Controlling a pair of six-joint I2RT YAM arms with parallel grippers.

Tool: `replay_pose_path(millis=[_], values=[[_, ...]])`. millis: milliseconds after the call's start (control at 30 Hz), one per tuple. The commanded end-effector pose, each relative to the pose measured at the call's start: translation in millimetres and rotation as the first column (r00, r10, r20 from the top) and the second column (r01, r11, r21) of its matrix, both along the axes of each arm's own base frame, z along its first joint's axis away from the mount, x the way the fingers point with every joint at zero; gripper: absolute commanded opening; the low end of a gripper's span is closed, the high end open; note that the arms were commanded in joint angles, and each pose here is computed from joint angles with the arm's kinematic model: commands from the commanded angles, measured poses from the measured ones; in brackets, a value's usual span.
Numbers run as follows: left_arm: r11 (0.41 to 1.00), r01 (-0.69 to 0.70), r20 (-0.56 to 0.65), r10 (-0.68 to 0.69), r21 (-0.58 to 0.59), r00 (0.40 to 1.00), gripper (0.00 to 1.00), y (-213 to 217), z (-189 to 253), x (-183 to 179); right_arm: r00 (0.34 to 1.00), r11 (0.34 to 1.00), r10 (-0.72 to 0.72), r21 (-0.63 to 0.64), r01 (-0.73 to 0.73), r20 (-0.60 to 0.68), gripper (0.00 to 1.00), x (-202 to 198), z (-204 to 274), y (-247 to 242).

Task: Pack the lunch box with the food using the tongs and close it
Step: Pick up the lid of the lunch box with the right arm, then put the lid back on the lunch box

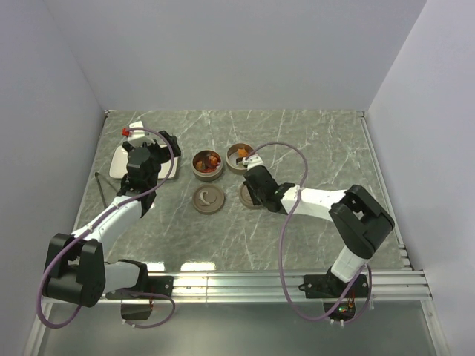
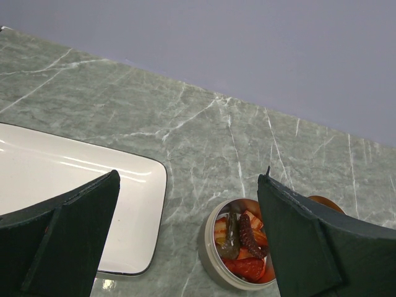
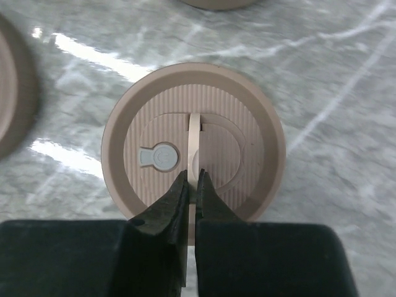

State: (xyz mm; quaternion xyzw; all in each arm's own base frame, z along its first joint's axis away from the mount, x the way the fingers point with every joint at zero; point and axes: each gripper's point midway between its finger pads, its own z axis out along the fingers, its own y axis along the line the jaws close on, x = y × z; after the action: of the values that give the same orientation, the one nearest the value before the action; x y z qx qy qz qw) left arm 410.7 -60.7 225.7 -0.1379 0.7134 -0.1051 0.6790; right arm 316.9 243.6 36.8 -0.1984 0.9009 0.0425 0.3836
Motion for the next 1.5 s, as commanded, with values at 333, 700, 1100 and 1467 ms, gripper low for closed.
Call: replay_pose_path(millis=[333,700,1100,1467], values=[[1.0,-0.013,0.057,0.015,-0.024,0.998,1.0,0,23,6,0.96,0.981,-0.13,0.171,0.089,0.247,0.0,29,129,-10],[1.0,0.002,0.058,-0.001,-0.022,0.998,0.99,-2,24,4,0.959,0.952,-0.078,0.306,-0.01,0.273,0.0,94,151,21],[1.0,-0.006,0.057,0.006,-0.016,0.998,0.99,-1,23,5,0.982,0.945,-0.046,0.327,-0.016,0.181,0.0,149,110,39],[1.0,-0.006,0.056,0.006,-0.014,0.998,1.0,-1,23,5,0.993,0.953,-0.014,0.303,-0.022,0.115,0.0,154,86,48]])
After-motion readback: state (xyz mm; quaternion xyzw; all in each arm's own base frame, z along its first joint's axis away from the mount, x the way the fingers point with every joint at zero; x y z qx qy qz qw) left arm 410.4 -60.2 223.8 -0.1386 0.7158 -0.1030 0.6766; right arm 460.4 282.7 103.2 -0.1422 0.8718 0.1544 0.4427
